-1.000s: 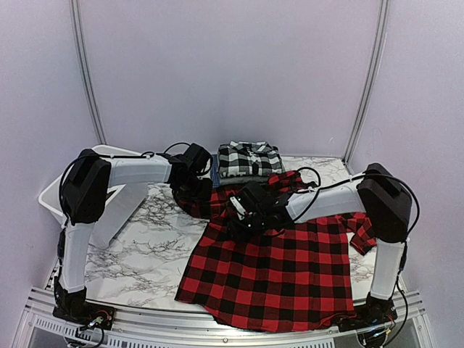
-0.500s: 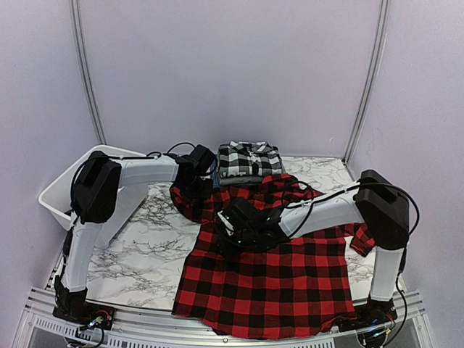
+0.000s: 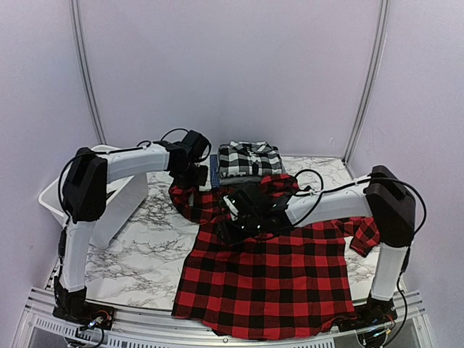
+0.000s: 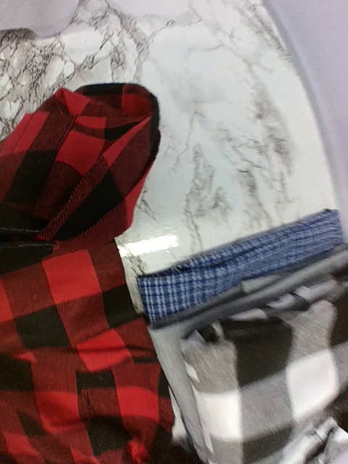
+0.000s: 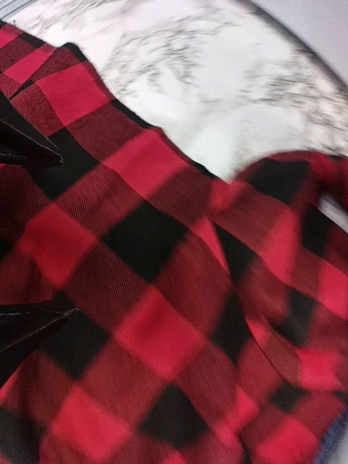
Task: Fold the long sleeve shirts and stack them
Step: Pick up the sleeve from the center of the board, then pass from the left arm to the right
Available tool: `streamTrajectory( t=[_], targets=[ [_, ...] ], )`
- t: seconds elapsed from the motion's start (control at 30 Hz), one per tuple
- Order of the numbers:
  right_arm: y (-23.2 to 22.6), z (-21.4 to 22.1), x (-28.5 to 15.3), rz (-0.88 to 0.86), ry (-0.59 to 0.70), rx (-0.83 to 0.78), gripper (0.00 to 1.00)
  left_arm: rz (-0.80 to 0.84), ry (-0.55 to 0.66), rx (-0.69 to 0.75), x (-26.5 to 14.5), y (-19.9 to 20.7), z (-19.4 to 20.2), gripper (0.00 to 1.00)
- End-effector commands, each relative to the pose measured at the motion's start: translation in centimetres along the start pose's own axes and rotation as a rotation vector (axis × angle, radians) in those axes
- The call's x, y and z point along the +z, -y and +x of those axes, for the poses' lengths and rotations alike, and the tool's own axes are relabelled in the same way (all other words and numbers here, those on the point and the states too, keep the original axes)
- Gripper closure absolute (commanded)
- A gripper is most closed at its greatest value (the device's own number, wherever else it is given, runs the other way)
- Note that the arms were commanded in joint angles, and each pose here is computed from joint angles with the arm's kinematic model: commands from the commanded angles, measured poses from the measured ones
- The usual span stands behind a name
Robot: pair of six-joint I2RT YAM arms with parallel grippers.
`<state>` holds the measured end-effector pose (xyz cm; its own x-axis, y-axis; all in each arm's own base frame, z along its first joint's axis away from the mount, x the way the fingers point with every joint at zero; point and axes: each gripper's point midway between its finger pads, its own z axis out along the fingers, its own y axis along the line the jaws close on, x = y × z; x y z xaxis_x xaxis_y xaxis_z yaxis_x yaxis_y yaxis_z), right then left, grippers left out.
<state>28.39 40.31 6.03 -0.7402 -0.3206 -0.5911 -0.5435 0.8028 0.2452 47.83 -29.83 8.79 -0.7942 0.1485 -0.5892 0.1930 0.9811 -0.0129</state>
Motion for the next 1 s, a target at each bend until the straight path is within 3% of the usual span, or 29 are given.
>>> streamTrajectory(
  t=[0.0,0.13,0.27,0.53,0.67,0.97],
  targets=[
    [2.4,-6.8,-5.6,0.016,0.223,0.076,0.41,0.151,0.233,-0.023,-11.2,1.3,-8.4,1.00],
    [2.9,-9.7,-9.1,-0.010,0.361,0.067,0.37,0.348,0.280,-0.079,-16.4,3.7,-10.4,1.00],
    [1.4,-12.2,-12.2,-0.090,0.496,0.044,0.32,0.597,0.247,-0.243,-20.3,6.6,-10.9,1.00],
    [0.7,-13.7,-16.6,-0.195,0.683,0.052,0.16,0.980,0.191,-0.544,-24.2,9.5,-10.8,1.00],
    [-0.3,-13.4,-16.9,-0.264,0.705,0.015,0.11,1.079,0.150,-0.651,-24.5,9.8,-10.2,1.00],
    [2.3,-12.9,-13.3,-0.085,0.661,0.022,0.07,1.073,0.077,-0.710,-23.0,9.9,-8.5,1.00]
  ],
)
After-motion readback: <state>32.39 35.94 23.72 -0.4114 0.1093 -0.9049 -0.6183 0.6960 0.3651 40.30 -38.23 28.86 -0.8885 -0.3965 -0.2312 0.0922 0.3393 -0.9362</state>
